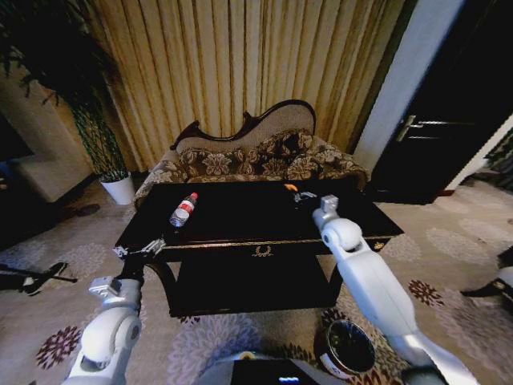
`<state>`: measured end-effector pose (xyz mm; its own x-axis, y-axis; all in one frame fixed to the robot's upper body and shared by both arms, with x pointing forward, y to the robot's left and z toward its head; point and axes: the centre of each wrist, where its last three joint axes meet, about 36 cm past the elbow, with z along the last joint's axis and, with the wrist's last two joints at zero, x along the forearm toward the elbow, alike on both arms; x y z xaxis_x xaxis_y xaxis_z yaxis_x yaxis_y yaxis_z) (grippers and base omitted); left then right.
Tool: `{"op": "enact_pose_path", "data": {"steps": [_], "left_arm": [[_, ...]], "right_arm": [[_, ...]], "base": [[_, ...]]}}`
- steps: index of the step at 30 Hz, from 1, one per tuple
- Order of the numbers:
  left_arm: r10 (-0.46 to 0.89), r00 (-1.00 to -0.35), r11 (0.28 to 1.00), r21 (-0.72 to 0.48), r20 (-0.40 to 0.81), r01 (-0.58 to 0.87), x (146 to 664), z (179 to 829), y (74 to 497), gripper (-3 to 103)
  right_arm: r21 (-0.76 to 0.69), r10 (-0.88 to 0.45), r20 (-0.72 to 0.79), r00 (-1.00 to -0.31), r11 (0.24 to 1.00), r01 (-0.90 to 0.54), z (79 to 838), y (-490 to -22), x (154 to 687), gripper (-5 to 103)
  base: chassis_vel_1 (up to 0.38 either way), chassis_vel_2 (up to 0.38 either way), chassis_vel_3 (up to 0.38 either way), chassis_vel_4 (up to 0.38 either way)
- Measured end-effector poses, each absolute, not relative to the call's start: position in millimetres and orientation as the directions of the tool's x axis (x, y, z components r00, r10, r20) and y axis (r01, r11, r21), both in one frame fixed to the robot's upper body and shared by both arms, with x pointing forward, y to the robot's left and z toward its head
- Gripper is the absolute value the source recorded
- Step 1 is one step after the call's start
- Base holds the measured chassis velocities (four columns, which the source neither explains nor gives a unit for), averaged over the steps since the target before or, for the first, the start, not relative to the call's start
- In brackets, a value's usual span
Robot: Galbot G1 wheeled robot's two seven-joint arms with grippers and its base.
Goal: Move to the front of the table and place the trash on the table into the trash bin.
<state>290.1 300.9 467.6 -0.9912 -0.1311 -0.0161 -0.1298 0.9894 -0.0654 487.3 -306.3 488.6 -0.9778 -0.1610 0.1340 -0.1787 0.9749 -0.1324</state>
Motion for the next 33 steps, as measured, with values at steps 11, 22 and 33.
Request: {"op": "enact_pose_path", "data": {"steps": [11,22,33], "left_arm": [[-0.142,-0.99,0.988,-0.058,-0.011,-0.141,291,463,306,100],[-0.147,-0.989,0.988,-0.05,-0.013,-0.147,289,463,310,100],[-0.144,-0.99,0.989,-0.048,-0.014,-0.143,289,464,309,100]], "right_arm": [[-0.123,-0.088,0.098,-0.991,0.987,-0.1,465,-334,449,3],[-0.097,-0.095,0.097,-0.991,0.99,-0.104,461,-327,444,3],[-0.094,-0.064,0.104,-0.993,0.993,-0.074,454,-338,438,3]], "base": [[0.0,0.0,0.0,0.0],[0.023,-0.018,-0.022,0.026],[0.15,-0.153,-0.152,0.144]]}}
